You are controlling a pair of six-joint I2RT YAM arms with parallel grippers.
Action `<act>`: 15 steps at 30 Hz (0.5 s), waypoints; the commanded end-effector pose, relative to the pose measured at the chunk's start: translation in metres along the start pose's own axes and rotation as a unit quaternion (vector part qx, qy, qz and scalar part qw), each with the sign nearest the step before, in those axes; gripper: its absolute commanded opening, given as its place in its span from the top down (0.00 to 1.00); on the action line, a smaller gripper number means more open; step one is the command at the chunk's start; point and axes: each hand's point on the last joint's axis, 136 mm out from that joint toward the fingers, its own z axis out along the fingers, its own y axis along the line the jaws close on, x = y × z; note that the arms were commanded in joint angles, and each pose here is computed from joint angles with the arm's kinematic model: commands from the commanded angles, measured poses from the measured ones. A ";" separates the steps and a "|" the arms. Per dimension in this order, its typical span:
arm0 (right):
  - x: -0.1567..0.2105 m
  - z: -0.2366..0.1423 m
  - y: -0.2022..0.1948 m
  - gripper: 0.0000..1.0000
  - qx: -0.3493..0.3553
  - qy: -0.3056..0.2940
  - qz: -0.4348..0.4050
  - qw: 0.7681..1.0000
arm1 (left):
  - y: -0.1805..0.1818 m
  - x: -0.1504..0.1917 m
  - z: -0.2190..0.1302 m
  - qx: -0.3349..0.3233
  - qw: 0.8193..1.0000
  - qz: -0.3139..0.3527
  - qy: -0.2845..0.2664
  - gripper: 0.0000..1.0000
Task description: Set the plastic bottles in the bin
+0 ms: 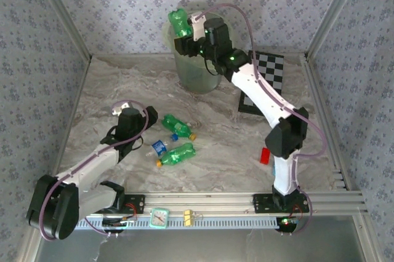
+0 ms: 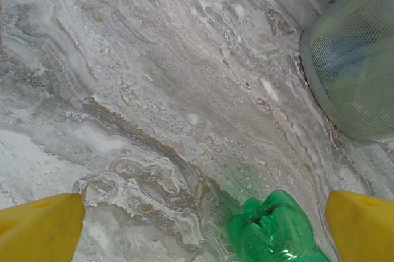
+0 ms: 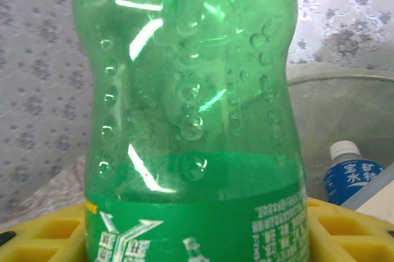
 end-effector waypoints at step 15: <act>0.035 0.052 -0.047 0.47 0.067 0.035 0.025 0.997 | 0.013 -0.006 -0.013 -0.010 1.000 -0.006 -0.020 0.00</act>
